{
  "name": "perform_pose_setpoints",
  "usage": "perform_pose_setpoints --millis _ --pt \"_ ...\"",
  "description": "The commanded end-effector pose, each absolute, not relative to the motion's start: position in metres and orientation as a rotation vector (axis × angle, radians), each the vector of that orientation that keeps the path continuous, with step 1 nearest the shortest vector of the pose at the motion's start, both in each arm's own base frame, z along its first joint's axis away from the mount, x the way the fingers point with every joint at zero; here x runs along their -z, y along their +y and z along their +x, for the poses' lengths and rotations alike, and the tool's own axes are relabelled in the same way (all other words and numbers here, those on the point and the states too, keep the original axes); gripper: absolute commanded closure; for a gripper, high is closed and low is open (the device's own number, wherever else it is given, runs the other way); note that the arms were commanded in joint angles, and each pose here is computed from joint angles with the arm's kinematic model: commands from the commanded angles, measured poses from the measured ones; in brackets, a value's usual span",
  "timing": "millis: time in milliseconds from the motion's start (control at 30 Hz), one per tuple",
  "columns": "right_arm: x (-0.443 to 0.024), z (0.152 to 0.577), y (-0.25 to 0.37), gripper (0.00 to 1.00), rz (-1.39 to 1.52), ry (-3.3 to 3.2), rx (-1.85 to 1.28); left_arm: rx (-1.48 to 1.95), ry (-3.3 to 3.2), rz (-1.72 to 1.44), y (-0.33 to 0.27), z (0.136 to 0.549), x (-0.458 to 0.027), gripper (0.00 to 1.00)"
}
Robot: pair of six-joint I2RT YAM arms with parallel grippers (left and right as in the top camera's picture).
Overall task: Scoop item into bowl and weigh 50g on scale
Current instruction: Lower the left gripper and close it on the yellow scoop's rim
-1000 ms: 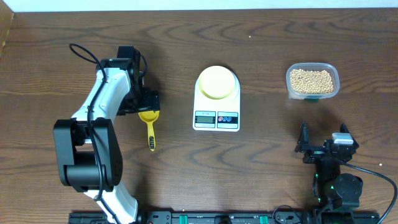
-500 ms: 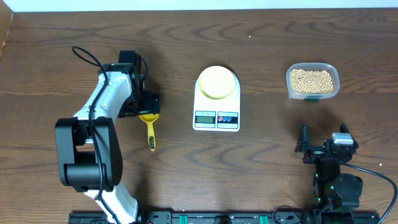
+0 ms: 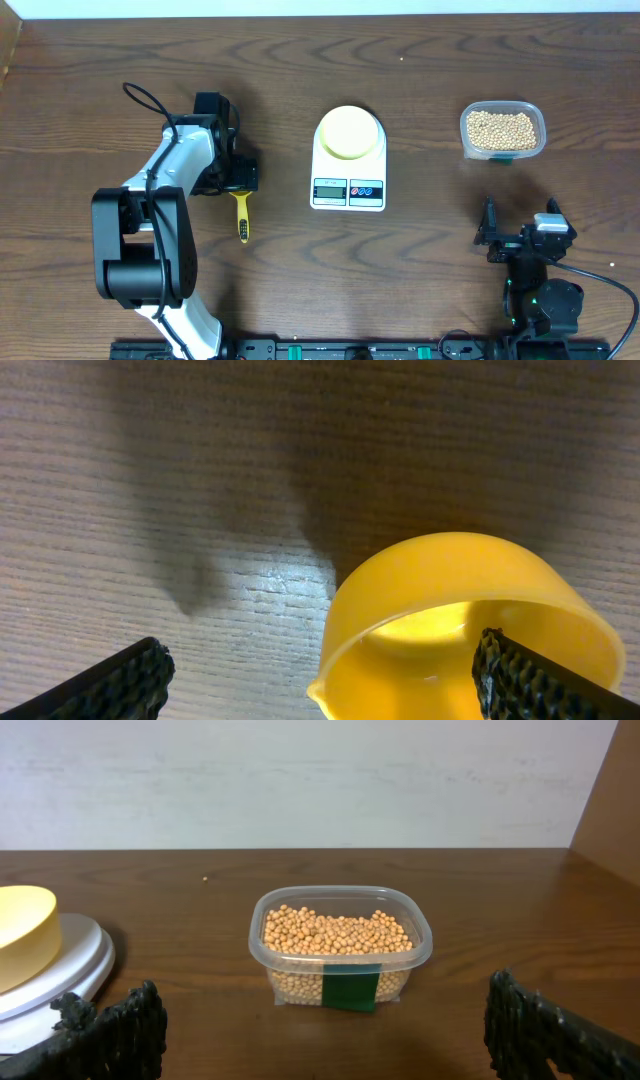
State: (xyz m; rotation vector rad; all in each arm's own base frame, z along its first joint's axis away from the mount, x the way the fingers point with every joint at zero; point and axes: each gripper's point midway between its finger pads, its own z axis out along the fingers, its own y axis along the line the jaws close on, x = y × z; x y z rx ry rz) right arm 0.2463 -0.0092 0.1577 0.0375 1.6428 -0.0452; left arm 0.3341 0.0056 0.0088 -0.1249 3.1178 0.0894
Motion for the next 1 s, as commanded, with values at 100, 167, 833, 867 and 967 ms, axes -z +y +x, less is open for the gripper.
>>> perform_pose_setpoints --millis 100,167,833,867,967 --pt "-0.158 0.246 -0.009 0.01 0.052 1.641 0.034 -0.11 3.134 -0.124 0.01 0.33 -0.005 0.03" --pt "-0.158 0.246 -0.009 0.01 0.052 1.64 0.034 -0.11 3.134 -0.124 0.01 0.33 -0.005 0.03" --pt "-0.158 0.246 -0.009 0.01 0.052 1.64 0.034 -0.108 3.114 -0.125 0.01 0.335 -0.005 0.02" --pt "-0.158 0.246 -0.009 0.01 0.052 1.64 0.034 -0.107 3.106 -0.125 0.01 0.337 -0.005 0.02" --pt "-0.158 0.246 -0.009 0.01 0.052 1.64 0.034 -0.105 3.089 -0.125 0.01 0.341 -0.005 0.03"
